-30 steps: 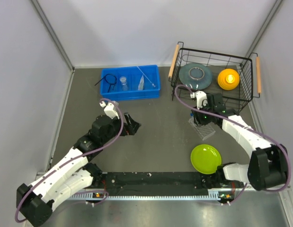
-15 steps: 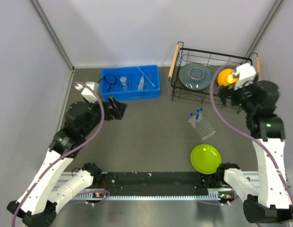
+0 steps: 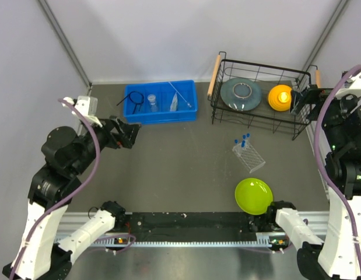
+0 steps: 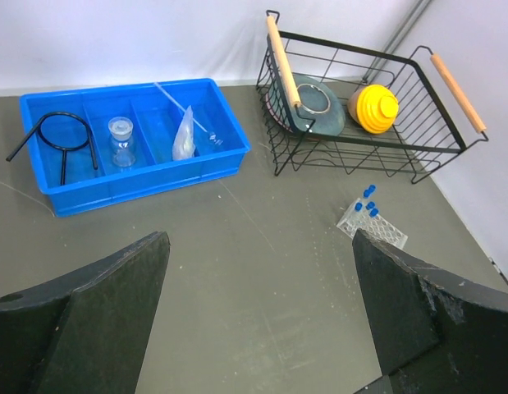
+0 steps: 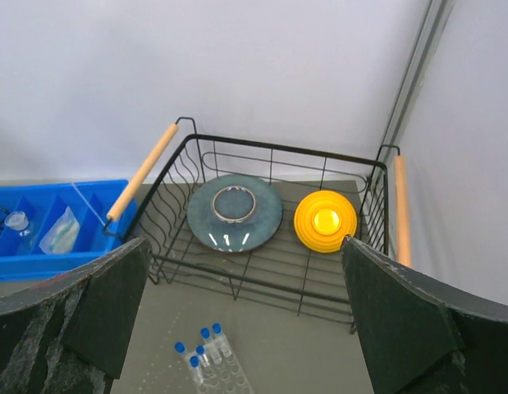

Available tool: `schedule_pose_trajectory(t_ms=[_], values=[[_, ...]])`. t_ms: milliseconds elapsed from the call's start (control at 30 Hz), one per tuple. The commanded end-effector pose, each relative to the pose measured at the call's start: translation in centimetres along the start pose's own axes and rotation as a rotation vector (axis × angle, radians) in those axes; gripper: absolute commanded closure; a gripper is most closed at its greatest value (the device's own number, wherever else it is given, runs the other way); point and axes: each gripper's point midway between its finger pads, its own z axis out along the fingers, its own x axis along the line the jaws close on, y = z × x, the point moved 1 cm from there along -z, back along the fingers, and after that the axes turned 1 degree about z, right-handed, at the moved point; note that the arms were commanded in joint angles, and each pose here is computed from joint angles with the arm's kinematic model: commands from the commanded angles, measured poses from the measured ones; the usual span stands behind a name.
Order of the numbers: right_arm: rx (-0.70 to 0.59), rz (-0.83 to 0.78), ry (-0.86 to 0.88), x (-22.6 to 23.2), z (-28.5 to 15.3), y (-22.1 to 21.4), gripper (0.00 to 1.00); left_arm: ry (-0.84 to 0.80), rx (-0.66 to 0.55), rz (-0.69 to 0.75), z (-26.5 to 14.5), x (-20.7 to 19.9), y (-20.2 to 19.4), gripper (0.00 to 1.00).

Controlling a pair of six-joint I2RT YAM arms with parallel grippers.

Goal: Organize the chemistry lab equipment

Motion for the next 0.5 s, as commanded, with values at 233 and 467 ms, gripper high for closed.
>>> schedule_pose_trajectory(t_ms=[233, 467], values=[[-0.024, 0.069, -0.033, -0.3, -1.6, 0.5, 0.01, -0.059, -0.065, -0.001, -4.0, -1.1, 1.6, 0.01], [-0.033, 0.048, -0.028, -0.3, -1.8, 0.8, 0.01, -0.054, -0.075, -0.012, -4.6, -1.0, 1.6, 0.01]])
